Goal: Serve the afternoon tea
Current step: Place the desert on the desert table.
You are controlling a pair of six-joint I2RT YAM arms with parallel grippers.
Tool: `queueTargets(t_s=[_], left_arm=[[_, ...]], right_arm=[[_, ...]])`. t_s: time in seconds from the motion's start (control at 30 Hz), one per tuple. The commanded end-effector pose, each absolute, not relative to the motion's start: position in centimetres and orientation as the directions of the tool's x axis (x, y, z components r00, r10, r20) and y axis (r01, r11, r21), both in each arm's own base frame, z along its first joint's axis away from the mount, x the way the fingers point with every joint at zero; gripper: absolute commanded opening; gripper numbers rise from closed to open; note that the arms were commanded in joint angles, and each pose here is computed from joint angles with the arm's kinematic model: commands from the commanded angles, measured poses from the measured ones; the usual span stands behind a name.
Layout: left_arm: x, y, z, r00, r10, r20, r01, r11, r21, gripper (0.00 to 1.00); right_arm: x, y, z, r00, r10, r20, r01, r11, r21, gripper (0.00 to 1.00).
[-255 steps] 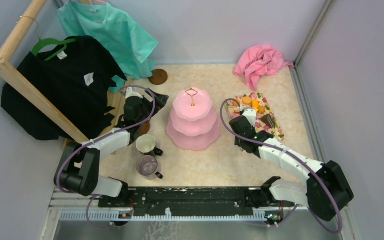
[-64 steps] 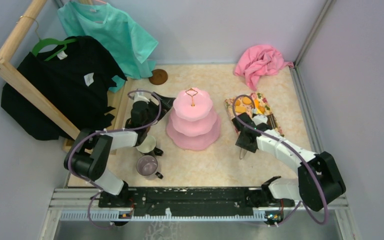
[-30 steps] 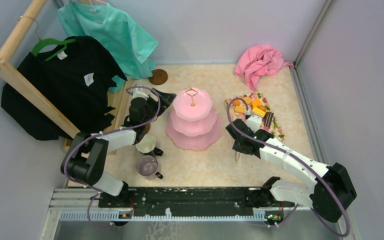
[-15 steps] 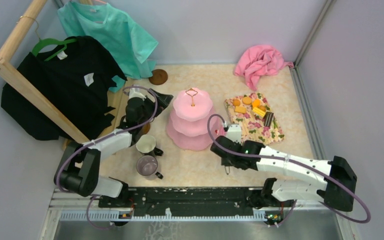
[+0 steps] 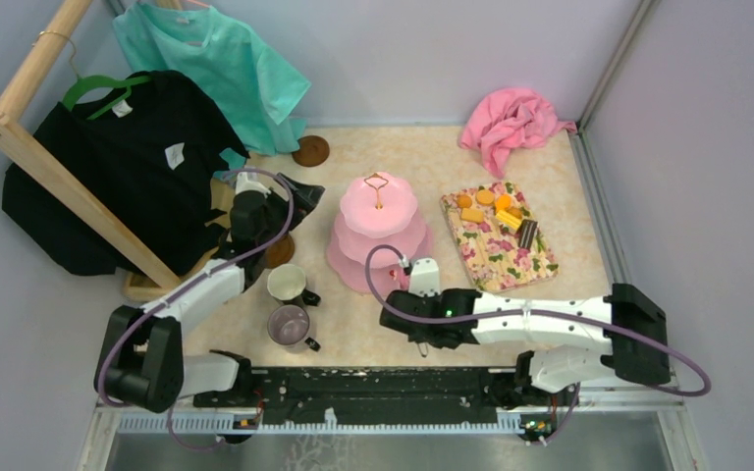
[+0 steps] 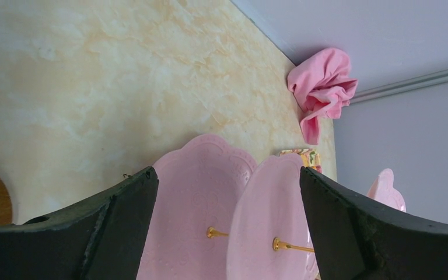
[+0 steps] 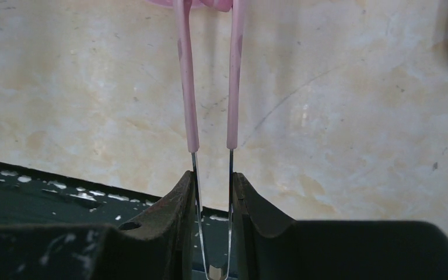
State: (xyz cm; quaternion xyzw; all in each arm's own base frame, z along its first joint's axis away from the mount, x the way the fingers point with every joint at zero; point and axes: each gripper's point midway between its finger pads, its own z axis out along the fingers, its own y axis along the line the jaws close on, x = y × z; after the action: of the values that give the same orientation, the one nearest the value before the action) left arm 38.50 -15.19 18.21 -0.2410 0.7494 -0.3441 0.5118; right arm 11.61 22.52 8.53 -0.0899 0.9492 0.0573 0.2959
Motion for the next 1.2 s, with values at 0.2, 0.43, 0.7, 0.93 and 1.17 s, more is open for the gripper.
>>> queueTargets(t_s=[0.2,0.43,0.7,0.93,1.17], left_arm=[[37.9,-12.2,18.8,-0.333,-0.730,-0.597,-0.051,0.646,-0.762,0.97],[37.7,-10.6,19.3,-0.318,-0.752,-0.577,-0.068,0.625,-0.778,0.97],[37.2,-9.4,20.2,-0.305,-0.761,-0.572,-0.064,0.616,-0.785,0.97],[37.0,-8.6,20.7,-0.294,-0.759,-0.580,-0.061,0.621,-0.782,0.97],[36.9,-8.4,20.6,-0.293,-0.756,-0.585,-0.061,0.625,-0.778,0.97]], right_arm=[[13.0,31.2,11.4,-0.767,-0.049,-0.639,-0.193,0.968,0.158,0.08],[13.8,35.3,11.7,-0.768,-0.015,-0.640,-0.162,0.972,0.172,0.02],[14.4,39.3,10.6,-0.793,0.052,-0.607,-0.096,0.973,0.208,0.00],[16.0,41.0,10.3,-0.801,0.132,-0.584,-0.020,0.969,0.246,0.01],[17.9,41.9,10.5,-0.799,0.183,-0.573,0.033,0.965,0.261,0.02]])
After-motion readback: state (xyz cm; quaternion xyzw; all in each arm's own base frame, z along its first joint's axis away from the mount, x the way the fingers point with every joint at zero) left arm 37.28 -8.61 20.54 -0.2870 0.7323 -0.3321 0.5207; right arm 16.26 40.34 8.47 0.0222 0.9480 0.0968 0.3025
